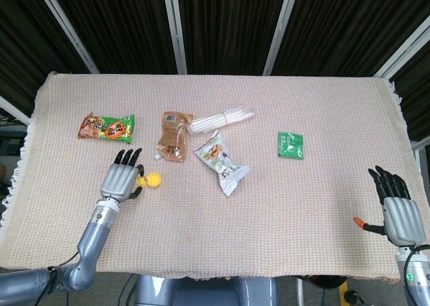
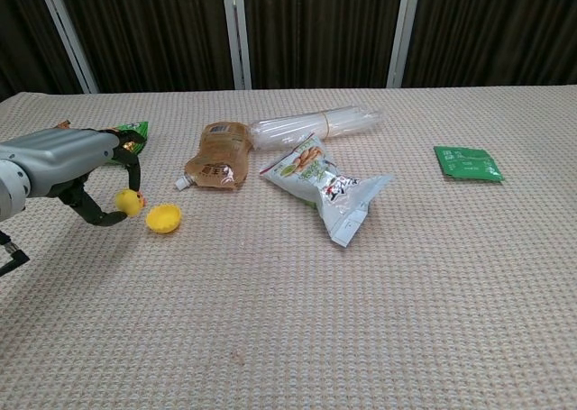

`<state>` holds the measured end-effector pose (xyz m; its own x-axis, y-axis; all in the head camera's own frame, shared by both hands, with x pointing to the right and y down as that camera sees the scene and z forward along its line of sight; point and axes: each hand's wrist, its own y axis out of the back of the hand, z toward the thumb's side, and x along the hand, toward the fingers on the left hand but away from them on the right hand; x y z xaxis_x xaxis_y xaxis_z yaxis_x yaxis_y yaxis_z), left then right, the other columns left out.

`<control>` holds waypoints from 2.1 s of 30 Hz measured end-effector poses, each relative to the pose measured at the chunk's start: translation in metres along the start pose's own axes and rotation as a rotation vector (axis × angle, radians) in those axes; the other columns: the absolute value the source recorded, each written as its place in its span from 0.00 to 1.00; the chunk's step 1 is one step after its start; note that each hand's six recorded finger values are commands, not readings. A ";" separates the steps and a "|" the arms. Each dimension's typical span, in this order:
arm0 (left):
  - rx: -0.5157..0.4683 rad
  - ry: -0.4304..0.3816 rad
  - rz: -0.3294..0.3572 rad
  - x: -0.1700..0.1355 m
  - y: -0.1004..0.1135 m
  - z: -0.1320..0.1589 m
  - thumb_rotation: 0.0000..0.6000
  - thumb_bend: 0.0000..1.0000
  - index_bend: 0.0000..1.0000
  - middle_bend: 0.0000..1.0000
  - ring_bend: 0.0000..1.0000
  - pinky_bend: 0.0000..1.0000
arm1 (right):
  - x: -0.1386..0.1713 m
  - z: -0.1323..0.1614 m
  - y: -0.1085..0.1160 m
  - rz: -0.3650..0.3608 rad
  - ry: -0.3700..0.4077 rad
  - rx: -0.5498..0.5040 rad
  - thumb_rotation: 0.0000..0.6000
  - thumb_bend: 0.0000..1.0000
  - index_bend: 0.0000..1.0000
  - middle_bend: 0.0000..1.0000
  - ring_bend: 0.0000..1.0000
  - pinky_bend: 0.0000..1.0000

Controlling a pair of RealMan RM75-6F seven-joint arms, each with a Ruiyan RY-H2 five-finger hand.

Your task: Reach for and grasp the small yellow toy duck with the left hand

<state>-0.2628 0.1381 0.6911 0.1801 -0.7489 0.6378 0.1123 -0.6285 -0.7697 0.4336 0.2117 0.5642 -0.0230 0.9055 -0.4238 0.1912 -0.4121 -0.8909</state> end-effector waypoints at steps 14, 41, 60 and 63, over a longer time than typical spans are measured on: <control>0.023 0.003 -0.022 0.021 -0.012 0.016 1.00 0.37 0.47 0.00 0.00 0.00 | -0.001 0.000 0.001 -0.001 0.000 -0.006 1.00 0.01 0.00 0.00 0.00 0.00; 0.050 -0.002 -0.047 0.029 -0.015 0.025 1.00 0.31 0.21 0.00 0.00 0.00 | -0.001 0.000 0.001 -0.002 0.002 -0.009 1.00 0.01 0.01 0.00 0.00 0.00; -0.062 0.078 0.114 -0.042 0.026 -0.031 1.00 0.14 0.03 0.00 0.00 0.00 | 0.000 -0.001 0.000 0.005 -0.009 0.029 1.00 0.01 0.01 0.00 0.00 0.00; -0.061 0.105 0.148 -0.069 0.033 -0.056 1.00 0.05 0.00 0.00 0.00 0.00 | 0.001 -0.001 -0.001 0.007 -0.008 0.038 1.00 0.01 0.01 0.00 0.00 0.00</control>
<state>-0.3263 0.1572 0.6232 0.0873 -0.8497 0.5201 0.0319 -0.5194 -0.8539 0.4342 0.2128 0.5650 -0.0295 0.9017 -0.4313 0.1536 -0.4223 -0.8933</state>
